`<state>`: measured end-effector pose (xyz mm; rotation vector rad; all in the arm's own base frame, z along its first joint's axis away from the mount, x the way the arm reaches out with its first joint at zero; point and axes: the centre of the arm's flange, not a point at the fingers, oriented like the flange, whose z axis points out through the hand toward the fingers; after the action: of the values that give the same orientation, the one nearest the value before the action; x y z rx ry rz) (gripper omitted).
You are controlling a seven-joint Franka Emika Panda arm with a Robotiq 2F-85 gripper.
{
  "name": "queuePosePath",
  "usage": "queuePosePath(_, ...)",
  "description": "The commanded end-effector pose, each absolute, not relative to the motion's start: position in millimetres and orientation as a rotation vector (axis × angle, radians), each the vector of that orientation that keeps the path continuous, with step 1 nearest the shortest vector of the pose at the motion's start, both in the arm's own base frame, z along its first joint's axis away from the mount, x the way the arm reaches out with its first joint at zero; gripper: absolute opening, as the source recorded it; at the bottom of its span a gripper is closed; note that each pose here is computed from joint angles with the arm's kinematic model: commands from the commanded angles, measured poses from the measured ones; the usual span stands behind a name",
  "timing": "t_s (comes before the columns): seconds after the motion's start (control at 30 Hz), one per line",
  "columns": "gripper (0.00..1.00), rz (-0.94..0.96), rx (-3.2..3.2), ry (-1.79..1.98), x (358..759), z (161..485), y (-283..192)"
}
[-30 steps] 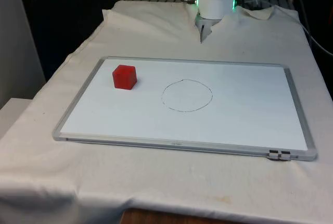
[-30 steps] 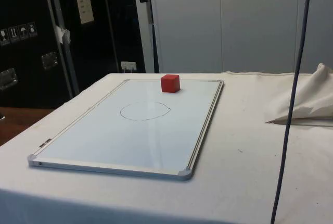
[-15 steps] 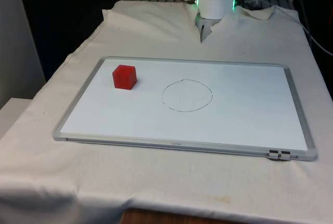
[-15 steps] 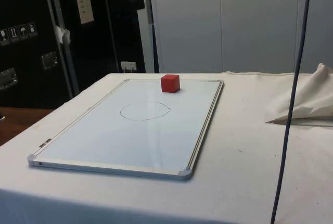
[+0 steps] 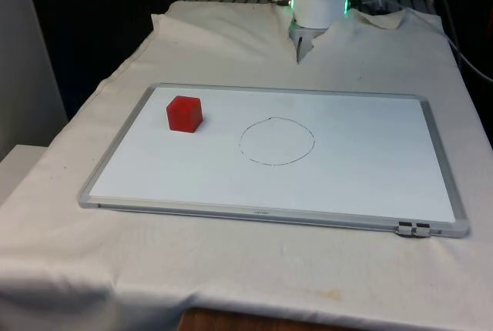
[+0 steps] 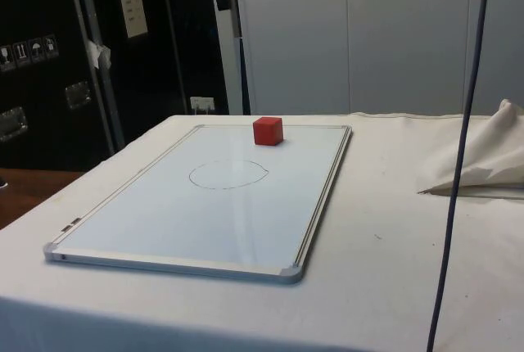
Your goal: Push the cube into the marked area.
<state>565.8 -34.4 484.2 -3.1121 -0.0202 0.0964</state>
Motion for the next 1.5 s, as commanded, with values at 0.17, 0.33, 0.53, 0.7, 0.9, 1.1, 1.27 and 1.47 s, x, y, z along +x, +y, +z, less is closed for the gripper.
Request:
queuePosePath(0.17,0.0,0.065,-3.122,-0.029,561,487,-53)
queuePosePath(0.33,0.0,0.042,-3.13,-0.042,558,487,-71)
queuePosePath(0.53,0.0,0.029,-3.14,-0.059,555,485,-86)
queuePosePath(0.7,0.0,0.023,-3.149,-0.067,552,479,-106)
queuePosePath(0.9,0.0,0.017,-3.157,-0.069,550,472,-125)
queuePosePath(1.1,0.0,-0.004,-3.165,-0.065,547,458,-146)
queuePosePath(1.27,0.0,-0.023,-3.171,-0.062,544,445,-161)
queuePosePath(1.47,0.0,-0.04,-3.176,-0.056,540,425,-180)
